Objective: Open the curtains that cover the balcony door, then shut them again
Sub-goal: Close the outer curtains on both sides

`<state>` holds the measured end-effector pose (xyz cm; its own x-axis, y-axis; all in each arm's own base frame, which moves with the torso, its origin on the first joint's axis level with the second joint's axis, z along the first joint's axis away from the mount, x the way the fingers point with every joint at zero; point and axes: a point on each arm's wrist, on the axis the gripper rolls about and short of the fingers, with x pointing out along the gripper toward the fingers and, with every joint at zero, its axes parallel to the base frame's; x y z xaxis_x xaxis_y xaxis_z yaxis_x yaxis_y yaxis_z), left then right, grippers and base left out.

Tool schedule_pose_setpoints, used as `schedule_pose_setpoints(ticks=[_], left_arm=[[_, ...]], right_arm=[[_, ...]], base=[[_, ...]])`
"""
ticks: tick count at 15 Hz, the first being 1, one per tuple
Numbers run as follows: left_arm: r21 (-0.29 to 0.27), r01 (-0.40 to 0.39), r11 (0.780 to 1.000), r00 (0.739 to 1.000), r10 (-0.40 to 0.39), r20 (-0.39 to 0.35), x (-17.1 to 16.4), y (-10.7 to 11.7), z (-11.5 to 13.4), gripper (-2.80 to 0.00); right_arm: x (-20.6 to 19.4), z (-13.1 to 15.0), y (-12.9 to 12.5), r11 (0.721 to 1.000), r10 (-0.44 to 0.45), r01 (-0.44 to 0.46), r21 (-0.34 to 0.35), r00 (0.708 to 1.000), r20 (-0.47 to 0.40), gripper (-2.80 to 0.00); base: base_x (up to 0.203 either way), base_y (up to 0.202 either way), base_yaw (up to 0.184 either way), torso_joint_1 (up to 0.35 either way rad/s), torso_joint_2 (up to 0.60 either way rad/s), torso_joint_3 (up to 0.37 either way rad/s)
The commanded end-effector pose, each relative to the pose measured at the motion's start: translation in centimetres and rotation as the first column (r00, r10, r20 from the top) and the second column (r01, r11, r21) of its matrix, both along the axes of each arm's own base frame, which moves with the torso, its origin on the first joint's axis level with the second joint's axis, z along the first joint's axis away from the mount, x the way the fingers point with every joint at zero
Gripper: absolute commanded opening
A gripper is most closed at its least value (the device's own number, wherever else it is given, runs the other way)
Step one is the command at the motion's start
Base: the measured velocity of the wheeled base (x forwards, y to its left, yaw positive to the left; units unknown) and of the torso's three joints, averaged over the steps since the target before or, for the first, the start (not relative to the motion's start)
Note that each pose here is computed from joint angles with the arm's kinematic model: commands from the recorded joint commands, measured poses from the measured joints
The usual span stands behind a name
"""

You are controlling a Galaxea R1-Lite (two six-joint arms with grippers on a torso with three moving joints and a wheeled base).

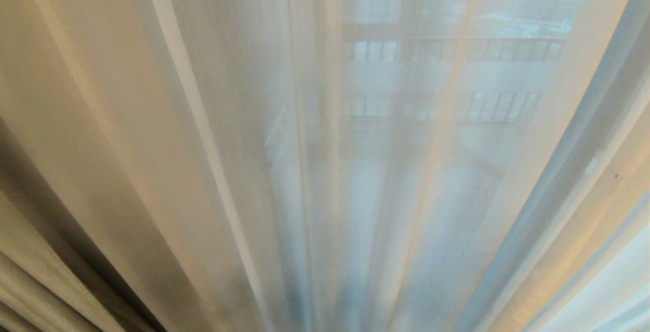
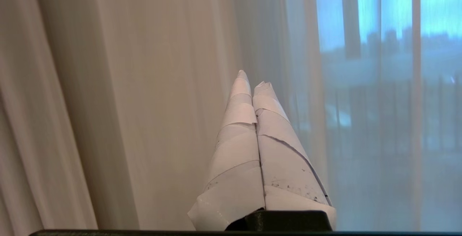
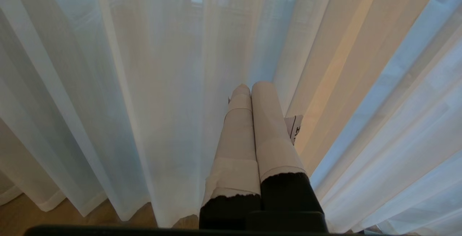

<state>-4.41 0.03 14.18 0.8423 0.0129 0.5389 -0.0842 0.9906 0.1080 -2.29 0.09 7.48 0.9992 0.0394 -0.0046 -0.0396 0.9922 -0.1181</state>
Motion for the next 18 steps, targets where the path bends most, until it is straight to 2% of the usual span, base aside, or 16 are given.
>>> schedule_pose_setpoints(ticks=[1, 3, 6, 8, 11, 13, 18], left_arm=[[0.002, -0.008, 1.000, 0.998, 0.008, 0.054, -0.9, 0.0, 1.5, -2.80], [0.000, -0.009, 1.000, 0.998, 0.009, 0.065, -1.8, 0.0, 2.9, -2.80], [-0.017, -0.032, 0.999, 0.999, 0.031, -0.038, -1.8, 0.1, 2.8, -2.80], [-0.039, -0.036, 0.999, 0.995, 0.032, -0.098, -1.2, 0.1, 1.9, -2.80], [-0.010, -0.055, 0.998, 0.983, 0.052, -0.178, 0.4, 0.1, -0.8, -2.80], [-0.005, -0.058, 0.998, 0.989, 0.056, -0.139, 0.7, 0.1, -1.3, -2.80], [0.009, -0.062, 0.998, 0.990, 0.062, -0.125, 0.3, 0.1, -0.6, -2.80]], right_arm=[[0.0, 0.0, 0.0, 1.000, 0.001, -0.001, -0.001, 1.000, -0.002, -2.80], [0.0, 0.0, 0.0, 1.000, 0.001, -0.001, -0.001, 1.000, -0.002, -2.80], [0.0, 0.0, 0.0, 1.000, 0.001, -0.001, -0.001, 1.000, -0.002, -2.80], [0.0, 0.0, 0.0, 1.000, 0.001, -0.001, -0.001, 1.000, -0.002, -2.80], [0.0, 0.0, 0.0, 1.000, 0.001, -0.001, -0.001, 1.000, -0.002, -2.80], [0.0, 0.0, 0.0, 1.000, 0.001, -0.001, -0.001, 1.000, -0.002, -2.80], [0.0, 0.0, 0.0, 1.000, 0.001, -0.001, -0.001, 1.000, -0.003, -2.80]], base=[[0.000, 0.000, 0.000, 0.000, 0.00, 0.000], [0.000, 0.000, 0.000, 0.000, 0.00, 0.000], [0.000, 0.000, 0.000, 0.000, 0.00, 0.000], [0.000, 0.000, 0.000, 0.000, 0.00, 0.000], [0.000, 0.000, 0.000, 0.000, 0.00, 0.000], [0.000, 0.000, 0.000, 0.000, 0.00, 0.000], [0.000, 0.000, 0.000, 0.000, 0.00, 0.000]])
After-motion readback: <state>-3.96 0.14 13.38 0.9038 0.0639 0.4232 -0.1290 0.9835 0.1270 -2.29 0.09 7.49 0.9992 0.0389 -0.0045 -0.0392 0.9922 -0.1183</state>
